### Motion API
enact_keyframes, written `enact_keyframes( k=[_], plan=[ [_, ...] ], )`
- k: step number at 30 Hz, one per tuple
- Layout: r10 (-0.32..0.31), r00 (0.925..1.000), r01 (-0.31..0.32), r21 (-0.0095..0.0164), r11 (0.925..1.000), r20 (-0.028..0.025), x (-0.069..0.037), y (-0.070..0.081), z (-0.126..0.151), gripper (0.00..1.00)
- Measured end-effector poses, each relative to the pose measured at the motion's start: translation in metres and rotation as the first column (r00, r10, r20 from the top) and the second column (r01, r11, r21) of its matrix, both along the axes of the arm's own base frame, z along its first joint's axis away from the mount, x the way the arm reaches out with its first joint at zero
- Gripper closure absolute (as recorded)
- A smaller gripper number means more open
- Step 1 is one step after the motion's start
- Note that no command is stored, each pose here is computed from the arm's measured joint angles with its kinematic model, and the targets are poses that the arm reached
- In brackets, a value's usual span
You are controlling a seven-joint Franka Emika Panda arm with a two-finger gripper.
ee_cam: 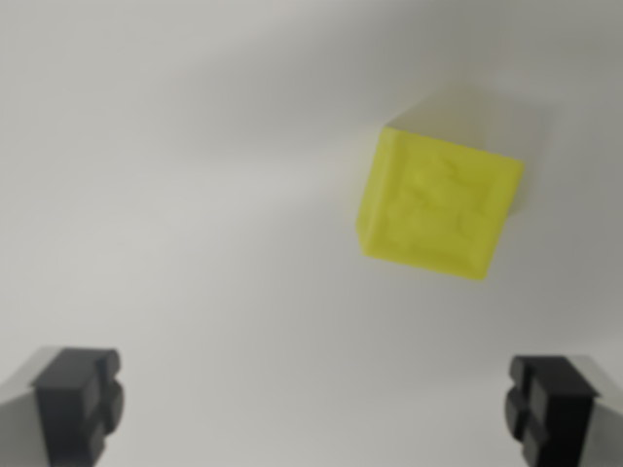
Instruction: Pick yellow cube
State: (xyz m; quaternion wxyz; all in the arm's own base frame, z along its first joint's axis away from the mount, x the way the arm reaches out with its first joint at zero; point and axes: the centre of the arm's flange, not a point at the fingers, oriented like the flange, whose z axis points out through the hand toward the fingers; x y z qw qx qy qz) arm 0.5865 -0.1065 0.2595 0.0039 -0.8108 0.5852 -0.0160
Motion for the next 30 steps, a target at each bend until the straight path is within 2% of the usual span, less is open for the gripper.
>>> enact_keyframes(
  k=[15,30],
  plan=[
    [-0.081,0.9966,0.081,0.0054,0.9967,-0.0118,-0.002,-0.019,-0.038,0.0],
    [-0.16,0.9868,0.161,0.0097,0.987,-0.0237,-0.004,-0.038,-0.076,0.0]
  ],
)
